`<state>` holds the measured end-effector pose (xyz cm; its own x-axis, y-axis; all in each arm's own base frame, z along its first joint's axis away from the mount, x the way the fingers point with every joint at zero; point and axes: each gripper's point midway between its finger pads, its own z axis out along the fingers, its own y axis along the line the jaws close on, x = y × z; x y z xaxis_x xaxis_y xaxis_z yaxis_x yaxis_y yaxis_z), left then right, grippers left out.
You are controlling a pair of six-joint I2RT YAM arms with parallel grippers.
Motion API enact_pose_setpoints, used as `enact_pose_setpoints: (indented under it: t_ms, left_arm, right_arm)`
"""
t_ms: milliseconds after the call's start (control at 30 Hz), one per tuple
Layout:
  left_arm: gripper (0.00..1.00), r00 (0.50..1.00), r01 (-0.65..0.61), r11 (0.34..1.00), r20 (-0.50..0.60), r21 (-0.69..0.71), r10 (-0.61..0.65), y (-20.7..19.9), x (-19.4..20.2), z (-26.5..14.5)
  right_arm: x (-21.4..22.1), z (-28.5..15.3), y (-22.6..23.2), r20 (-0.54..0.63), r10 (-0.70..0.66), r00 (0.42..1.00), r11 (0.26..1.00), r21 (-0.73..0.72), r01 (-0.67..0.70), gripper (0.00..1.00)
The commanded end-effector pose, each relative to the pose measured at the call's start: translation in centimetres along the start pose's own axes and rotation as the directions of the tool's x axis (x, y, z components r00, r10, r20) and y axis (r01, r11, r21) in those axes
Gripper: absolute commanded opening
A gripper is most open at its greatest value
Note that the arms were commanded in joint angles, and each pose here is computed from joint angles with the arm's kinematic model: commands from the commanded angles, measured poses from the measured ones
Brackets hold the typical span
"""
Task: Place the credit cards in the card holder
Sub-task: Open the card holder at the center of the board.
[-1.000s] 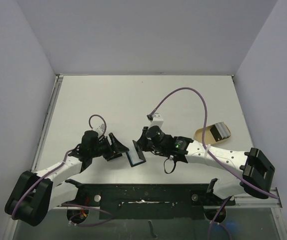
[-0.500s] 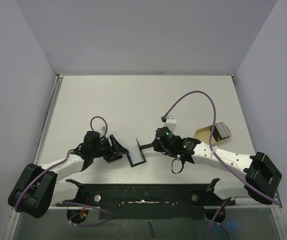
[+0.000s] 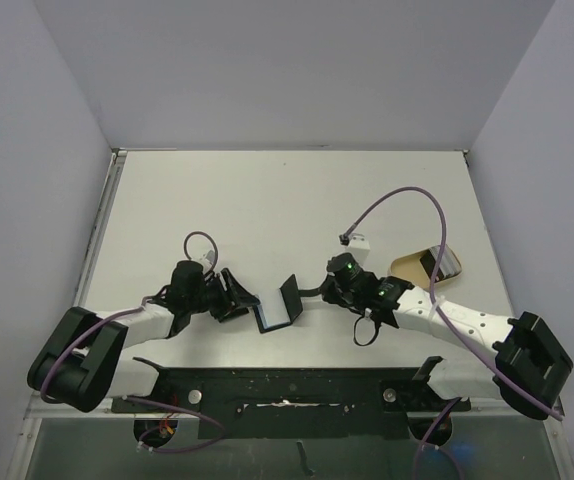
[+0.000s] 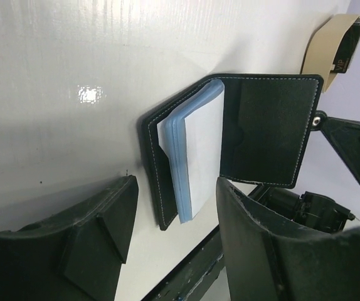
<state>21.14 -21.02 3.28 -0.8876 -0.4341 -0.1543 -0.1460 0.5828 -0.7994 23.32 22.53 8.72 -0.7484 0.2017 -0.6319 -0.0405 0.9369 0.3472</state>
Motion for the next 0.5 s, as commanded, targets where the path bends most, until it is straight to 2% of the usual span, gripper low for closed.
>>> enact_pose_setpoints:
  t_ms: [0,467]
  left_arm:
    - [0.51,0.999,-0.023,0.998,0.023,0.056,0.022,-1.0,-0.8,0.3]
    - [0.48,1.000,-0.029,0.998,-0.007,0.054,0.030,-1.1,-0.9,1.4]
  right_arm:
    - [-0.9,-0.2,0.4,0.031,0.013,0.999,0.999,-0.042,-0.012,0.00]
    - [0.7,1.3,-3.0,0.002,0.023,1.000,0.996,0.082,-0.023,0.00]
